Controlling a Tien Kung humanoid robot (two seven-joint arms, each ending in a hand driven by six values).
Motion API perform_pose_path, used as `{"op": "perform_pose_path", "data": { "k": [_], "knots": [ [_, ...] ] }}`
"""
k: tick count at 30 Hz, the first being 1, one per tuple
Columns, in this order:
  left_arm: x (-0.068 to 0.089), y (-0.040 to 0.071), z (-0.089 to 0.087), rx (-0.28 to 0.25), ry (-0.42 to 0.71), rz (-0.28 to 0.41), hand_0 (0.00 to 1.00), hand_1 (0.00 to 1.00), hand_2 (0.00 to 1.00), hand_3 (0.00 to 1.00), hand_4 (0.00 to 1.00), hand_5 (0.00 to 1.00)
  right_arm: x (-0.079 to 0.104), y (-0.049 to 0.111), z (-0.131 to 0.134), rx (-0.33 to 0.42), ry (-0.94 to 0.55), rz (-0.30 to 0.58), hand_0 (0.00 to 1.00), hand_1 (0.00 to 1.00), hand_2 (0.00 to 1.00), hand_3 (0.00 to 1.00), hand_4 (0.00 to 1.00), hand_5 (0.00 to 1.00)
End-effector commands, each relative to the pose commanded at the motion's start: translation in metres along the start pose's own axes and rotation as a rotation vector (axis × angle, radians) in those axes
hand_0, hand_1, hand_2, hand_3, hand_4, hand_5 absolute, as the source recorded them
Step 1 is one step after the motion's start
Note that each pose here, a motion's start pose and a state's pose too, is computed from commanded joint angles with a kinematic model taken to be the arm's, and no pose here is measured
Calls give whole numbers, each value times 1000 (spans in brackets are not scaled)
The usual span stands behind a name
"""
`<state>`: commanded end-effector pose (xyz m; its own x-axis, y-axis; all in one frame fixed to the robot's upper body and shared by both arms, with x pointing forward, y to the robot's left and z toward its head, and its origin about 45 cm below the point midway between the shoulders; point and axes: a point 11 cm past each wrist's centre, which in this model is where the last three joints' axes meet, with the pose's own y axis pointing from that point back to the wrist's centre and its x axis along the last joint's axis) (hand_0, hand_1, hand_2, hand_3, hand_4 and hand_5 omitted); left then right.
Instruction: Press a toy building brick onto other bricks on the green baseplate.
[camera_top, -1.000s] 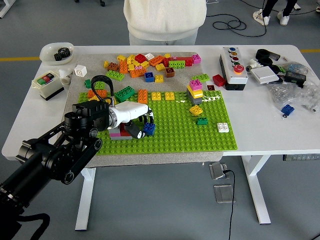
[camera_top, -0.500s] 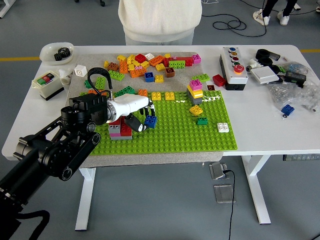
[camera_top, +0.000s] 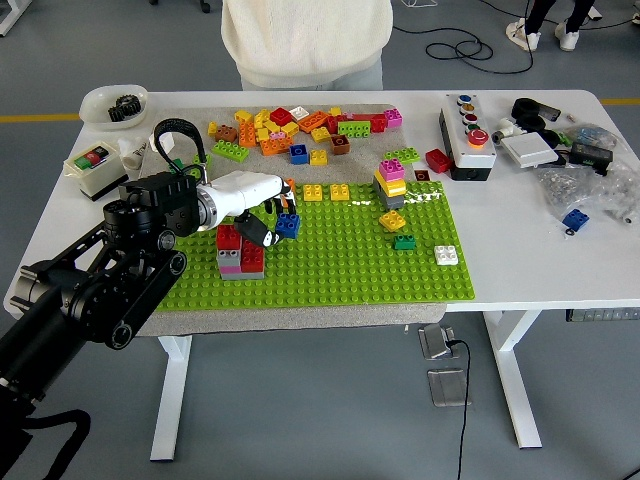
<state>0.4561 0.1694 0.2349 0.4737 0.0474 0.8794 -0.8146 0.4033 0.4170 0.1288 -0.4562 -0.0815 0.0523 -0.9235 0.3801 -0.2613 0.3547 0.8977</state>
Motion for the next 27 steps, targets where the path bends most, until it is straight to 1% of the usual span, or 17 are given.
{"op": "perform_pose_path", "data": {
  "k": [8,11,19,27],
  "knots": [
    [3,5,-10,20,2,-4,642,623,567,547,475,85,0,0,1,-2,-1,0,747,644,682,607,868,521],
    [4,7,-12,21,1,-8,643,622,567,546,475,86,0,0,1,-2,-2,0,747,644,682,608,868,521],
    [5,13,-10,15,-3,-26,643,622,567,546,473,88,0,0,1,-1,-3,0,747,644,682,608,868,522],
    [6,14,-9,13,-6,-34,641,621,566,546,472,88,0,0,2,-3,-4,0,747,643,682,608,869,520]
  ]
}}
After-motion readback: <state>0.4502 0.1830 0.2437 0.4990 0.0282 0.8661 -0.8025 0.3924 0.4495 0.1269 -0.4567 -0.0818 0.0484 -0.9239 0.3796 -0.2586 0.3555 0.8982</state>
